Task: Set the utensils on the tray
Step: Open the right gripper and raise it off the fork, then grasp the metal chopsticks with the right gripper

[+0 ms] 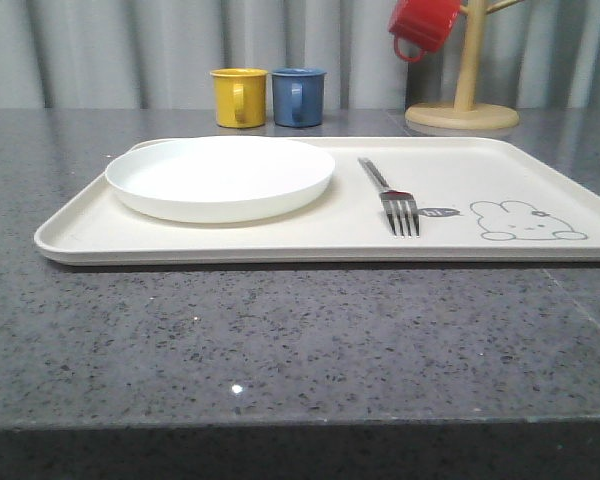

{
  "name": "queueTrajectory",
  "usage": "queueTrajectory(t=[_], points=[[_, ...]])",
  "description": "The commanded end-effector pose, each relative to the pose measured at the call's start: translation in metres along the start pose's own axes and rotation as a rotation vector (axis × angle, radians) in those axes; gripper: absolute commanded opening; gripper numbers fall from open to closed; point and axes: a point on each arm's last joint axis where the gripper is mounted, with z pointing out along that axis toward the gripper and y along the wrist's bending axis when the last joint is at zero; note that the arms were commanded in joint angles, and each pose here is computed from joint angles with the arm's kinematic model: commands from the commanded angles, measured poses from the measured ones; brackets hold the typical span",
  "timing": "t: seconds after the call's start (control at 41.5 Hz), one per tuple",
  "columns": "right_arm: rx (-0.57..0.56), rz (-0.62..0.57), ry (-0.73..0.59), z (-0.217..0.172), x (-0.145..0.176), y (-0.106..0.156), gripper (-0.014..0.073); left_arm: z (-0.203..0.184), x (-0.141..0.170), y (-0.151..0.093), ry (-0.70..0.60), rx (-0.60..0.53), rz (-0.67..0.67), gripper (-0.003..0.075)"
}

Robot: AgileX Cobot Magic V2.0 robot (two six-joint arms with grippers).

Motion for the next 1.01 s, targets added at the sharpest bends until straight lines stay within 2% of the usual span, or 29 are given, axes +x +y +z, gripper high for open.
queueTrajectory(t=[0.0,0.385,0.602,0.699,0.843,0.988], points=[[-0.012,-0.010,-0.106,-0.019,-0.005,-0.013,0.0339,-0.001,-0.015,0.002,-0.094,-0.012,-0.016,-0.0019],[-0.028,-0.006,-0.025,0.015,-0.010,-0.018,0.0339,-0.001,-0.015,0.002,-0.094,-0.012,-0.016,-0.0019],[-0.027,-0.006,-0.011,0.019,-0.010,-0.018,0.0332,-0.001,-0.015,0.002,-0.094,-0.012,-0.016,-0.0019],[-0.027,-0.006,-0.004,0.019,-0.009,-0.018,0.0256,-0.001,-0.015,0.002,-0.094,-0.012,-0.016,-0.0019],[-0.026,-0.006,0.007,0.018,-0.008,-0.018,0.0097,-0.001,-0.015,0.002,-0.094,-0.012,-0.016,-0.0019],[-0.027,-0.006,-0.003,0.012,-0.008,-0.018,0.0064,-0.001,-0.015,0.002,-0.094,-0.012,-0.016,-0.0019]])
